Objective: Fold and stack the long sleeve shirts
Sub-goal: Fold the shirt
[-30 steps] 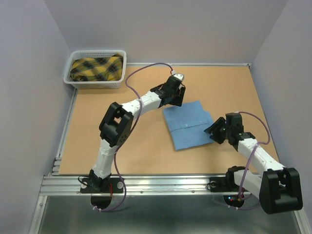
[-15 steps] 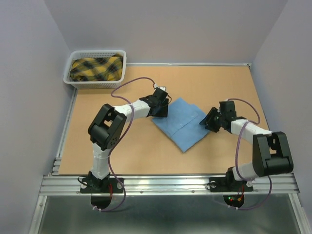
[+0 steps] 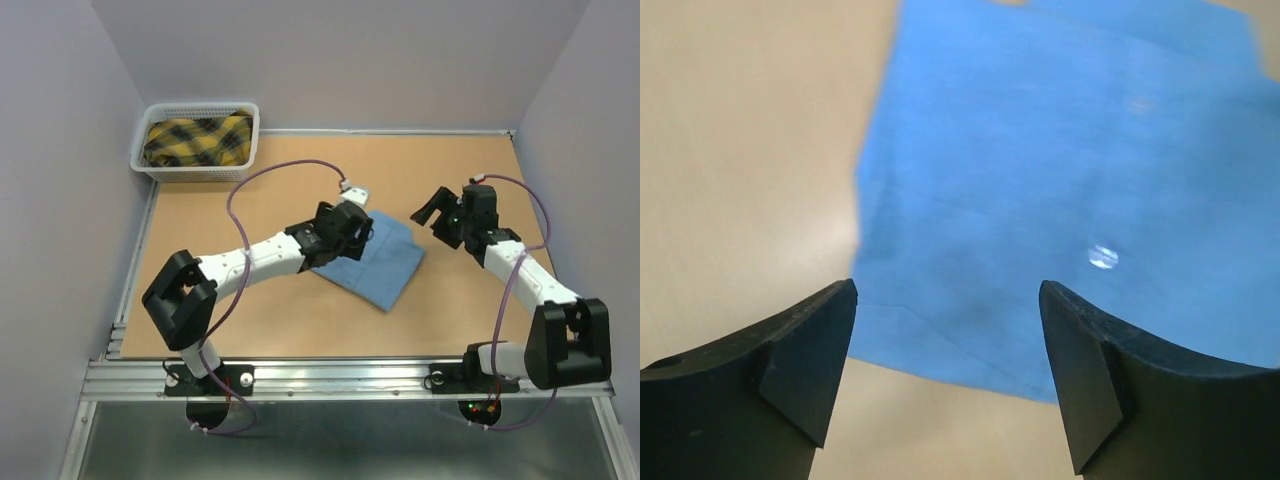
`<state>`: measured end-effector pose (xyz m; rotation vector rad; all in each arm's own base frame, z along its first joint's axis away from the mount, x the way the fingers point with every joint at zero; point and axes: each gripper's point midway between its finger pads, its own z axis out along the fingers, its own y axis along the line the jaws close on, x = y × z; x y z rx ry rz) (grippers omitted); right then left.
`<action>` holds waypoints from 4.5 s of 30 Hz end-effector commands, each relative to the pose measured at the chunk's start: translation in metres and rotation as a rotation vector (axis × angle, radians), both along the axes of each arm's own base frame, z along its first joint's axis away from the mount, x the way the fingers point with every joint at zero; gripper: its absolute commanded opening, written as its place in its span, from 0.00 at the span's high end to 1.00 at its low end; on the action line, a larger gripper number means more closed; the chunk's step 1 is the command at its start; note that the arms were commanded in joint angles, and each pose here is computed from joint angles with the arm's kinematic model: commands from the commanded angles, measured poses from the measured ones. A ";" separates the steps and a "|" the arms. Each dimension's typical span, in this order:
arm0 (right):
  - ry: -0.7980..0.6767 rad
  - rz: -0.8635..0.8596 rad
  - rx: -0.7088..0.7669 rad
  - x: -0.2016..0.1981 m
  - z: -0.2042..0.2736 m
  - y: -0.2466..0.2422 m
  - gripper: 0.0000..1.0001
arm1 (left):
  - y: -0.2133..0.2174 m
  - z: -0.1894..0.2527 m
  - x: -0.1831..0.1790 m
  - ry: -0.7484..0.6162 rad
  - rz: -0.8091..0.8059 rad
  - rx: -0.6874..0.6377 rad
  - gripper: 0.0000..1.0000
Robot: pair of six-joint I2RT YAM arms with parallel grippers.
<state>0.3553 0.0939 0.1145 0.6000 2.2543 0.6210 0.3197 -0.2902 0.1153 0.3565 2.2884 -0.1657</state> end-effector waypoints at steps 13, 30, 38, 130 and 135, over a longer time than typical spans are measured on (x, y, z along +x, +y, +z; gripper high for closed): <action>-0.011 -0.182 0.000 -0.053 0.039 -0.028 0.00 | -0.126 0.004 -0.157 -0.348 -0.832 0.307 0.01; -0.012 -0.191 0.008 -0.057 0.044 -0.029 0.00 | -0.154 -0.050 -0.168 -0.346 -0.876 0.559 0.07; -0.022 -0.199 0.006 -0.055 0.048 -0.031 0.00 | -0.140 -0.080 -0.154 -0.332 -0.819 0.679 0.11; 0.106 -0.099 0.572 -0.080 -0.071 0.059 0.23 | -0.155 0.006 -0.122 -0.163 -0.581 0.087 1.00; 0.099 -0.113 0.567 -0.078 -0.075 0.058 0.32 | -0.158 0.007 -0.126 -0.151 -0.581 0.057 1.00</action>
